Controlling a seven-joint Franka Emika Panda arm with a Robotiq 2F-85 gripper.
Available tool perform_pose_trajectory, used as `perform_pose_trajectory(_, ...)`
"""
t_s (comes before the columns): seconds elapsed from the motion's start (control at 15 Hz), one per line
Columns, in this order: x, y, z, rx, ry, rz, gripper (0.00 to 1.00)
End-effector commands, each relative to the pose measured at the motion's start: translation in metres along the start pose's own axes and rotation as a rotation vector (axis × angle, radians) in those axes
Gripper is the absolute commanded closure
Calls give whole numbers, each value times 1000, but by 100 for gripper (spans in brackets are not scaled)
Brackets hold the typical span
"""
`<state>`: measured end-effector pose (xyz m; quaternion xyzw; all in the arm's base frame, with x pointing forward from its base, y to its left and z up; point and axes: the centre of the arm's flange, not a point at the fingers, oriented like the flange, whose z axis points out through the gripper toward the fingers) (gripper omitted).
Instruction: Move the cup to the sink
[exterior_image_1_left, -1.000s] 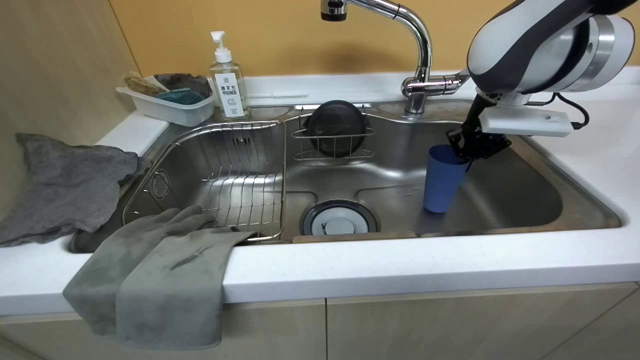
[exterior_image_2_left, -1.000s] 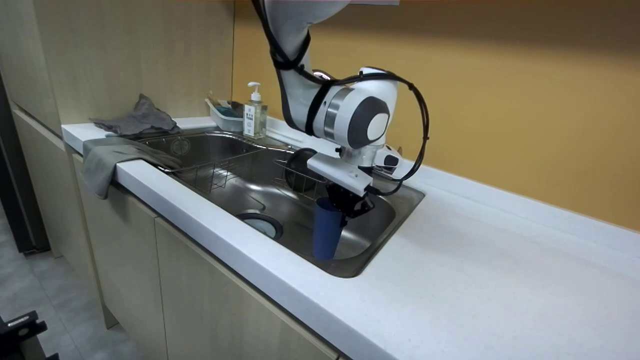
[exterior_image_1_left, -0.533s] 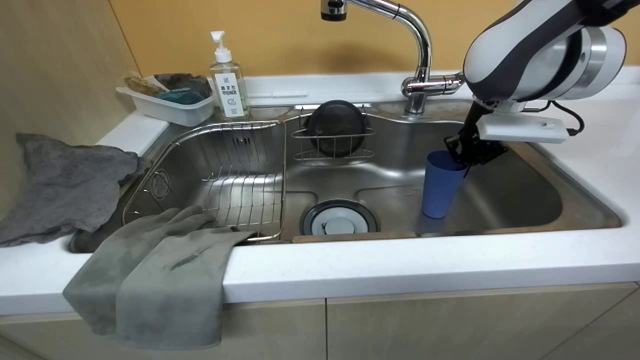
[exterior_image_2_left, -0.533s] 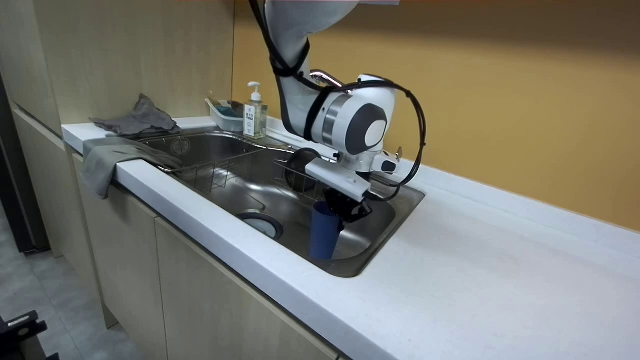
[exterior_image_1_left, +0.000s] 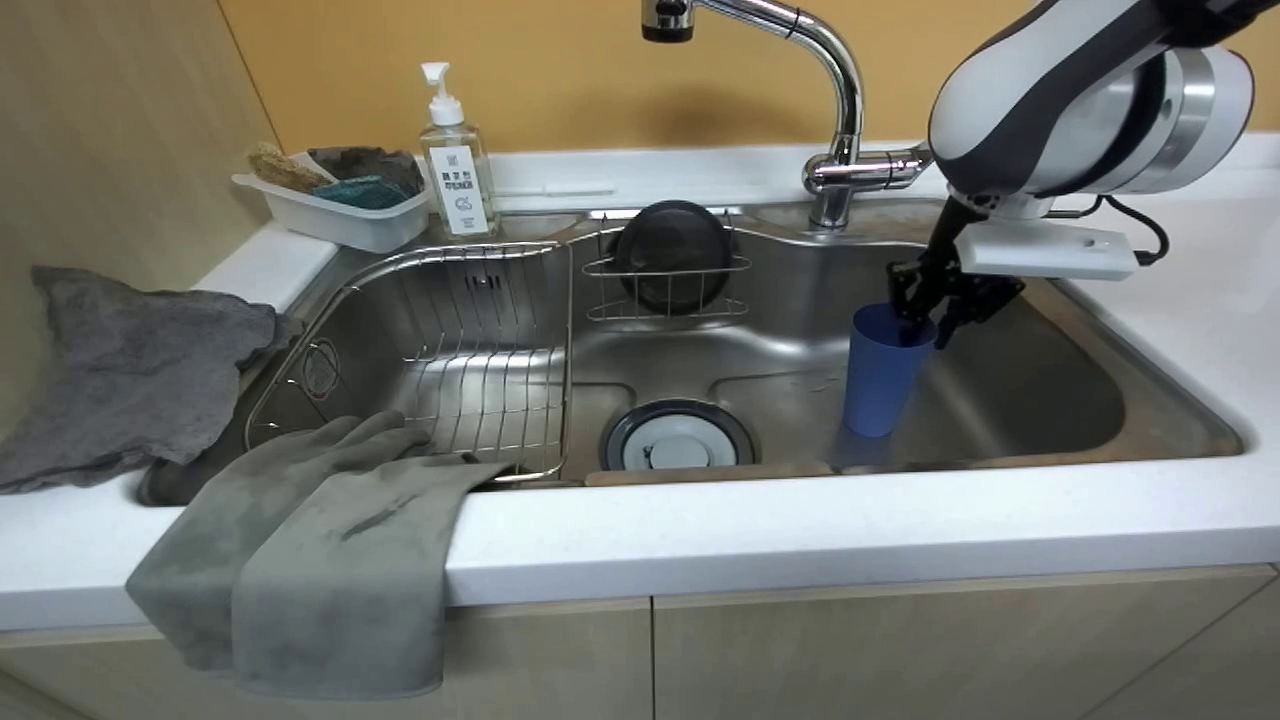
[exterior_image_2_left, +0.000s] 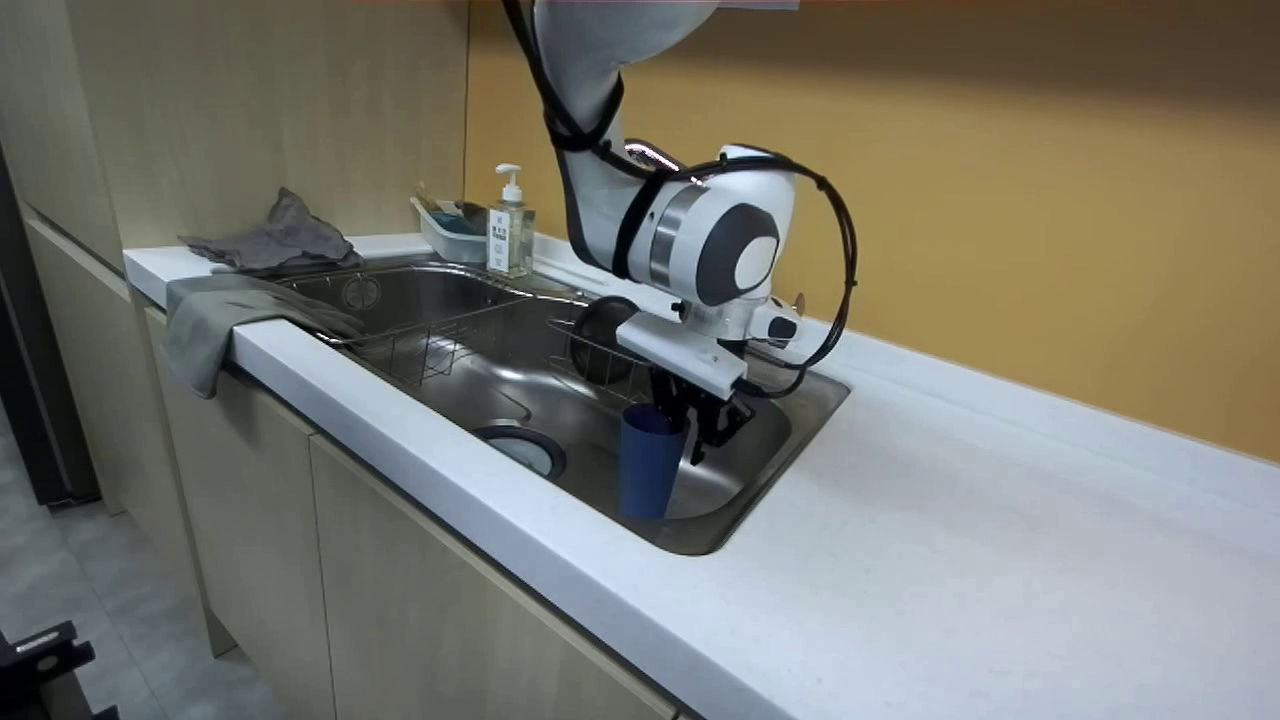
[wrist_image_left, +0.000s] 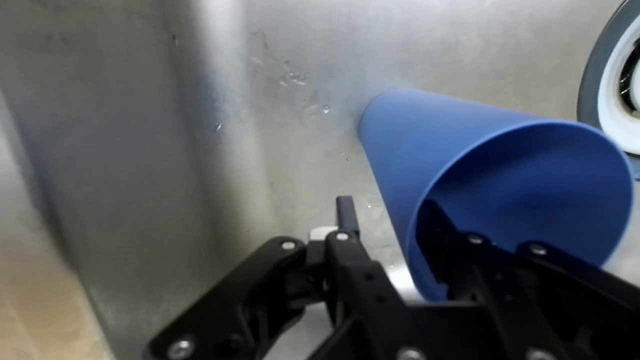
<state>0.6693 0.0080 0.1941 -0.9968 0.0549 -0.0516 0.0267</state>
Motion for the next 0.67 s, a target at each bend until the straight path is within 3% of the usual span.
perform_pose_trajectory(0.0,9,1,-30,-16,57,9,30)
perform_pose_trajectory(0.33,15,-1,-86,-48,151,12,0)
perform_pose_trajectory(0.6,12,-1,-129,-48,203,27,0)
